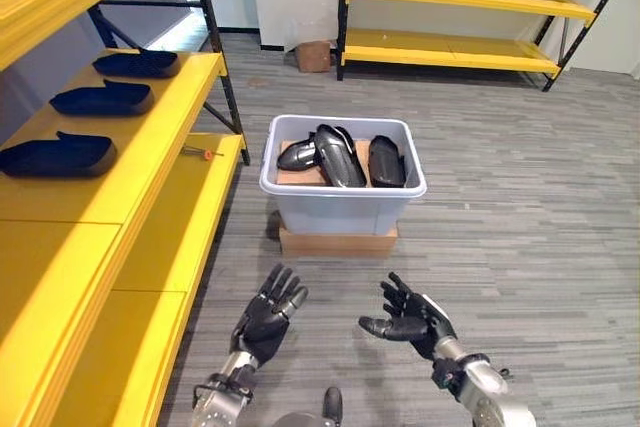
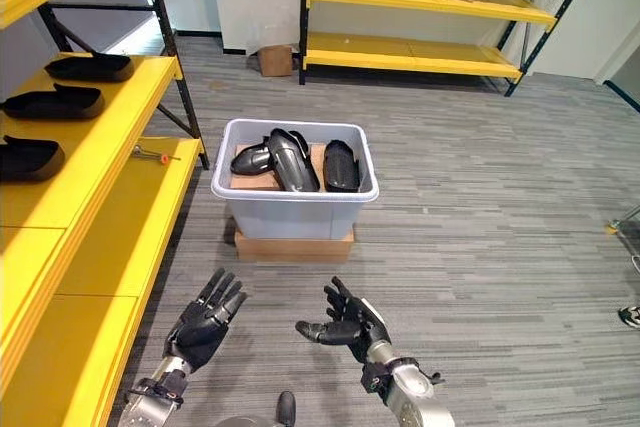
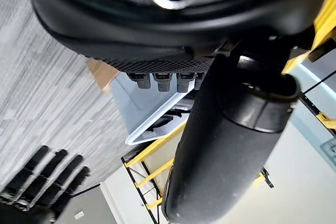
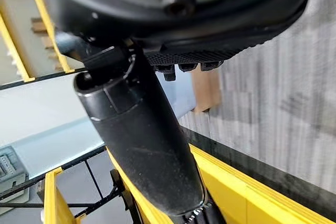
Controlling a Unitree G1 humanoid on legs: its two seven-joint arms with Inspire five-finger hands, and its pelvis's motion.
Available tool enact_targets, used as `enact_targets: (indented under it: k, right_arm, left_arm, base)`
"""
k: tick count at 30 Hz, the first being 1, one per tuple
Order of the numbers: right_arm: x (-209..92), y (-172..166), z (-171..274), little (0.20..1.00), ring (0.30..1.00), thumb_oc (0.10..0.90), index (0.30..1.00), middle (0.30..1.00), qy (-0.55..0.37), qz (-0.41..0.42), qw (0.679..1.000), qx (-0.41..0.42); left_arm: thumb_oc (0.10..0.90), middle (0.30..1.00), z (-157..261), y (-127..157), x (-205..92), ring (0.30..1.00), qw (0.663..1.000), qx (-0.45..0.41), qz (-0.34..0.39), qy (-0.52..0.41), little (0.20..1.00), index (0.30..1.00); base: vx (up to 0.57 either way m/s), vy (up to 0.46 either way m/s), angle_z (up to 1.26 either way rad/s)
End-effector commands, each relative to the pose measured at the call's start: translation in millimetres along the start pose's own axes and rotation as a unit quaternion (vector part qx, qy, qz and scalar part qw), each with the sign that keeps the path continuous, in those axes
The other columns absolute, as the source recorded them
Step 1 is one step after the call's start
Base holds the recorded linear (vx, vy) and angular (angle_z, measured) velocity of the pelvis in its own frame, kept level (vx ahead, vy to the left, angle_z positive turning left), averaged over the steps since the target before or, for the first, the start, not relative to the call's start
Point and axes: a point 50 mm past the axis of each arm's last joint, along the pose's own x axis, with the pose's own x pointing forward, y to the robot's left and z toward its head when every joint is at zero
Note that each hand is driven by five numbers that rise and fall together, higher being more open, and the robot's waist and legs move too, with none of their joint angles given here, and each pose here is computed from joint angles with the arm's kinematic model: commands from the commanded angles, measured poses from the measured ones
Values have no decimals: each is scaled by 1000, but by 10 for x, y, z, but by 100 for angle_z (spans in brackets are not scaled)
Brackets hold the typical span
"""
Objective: Move parts from the plastic box to the shelf.
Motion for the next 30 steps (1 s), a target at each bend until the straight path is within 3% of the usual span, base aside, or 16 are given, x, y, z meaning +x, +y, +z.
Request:
enact_targets:
  k: [1,14,30]
  right_arm:
    - [31,-30,430,1000,1000,900,1000,1000,-107,-4,994,-12]
    - [24,-100,317,1000,1000,900,1000,1000,-92,-47,995,-1]
    - [-49,-195,289,1000,1000,900,1000,1000,-85,-35,995,-33]
  left_arm:
    - [900,1000,158,-417,254,1000,993,19,-107,-45,1000,1000]
    - [900,1000,83,-537,298,1000,991,24,-130,-28,1000,1000]
    - [900,1000,83,-567,310,1000,991,17,-125,-44,1000,1000]
  base:
    - [136,-61,1]
    - [231,-134,10]
    - [206,-185,-16]
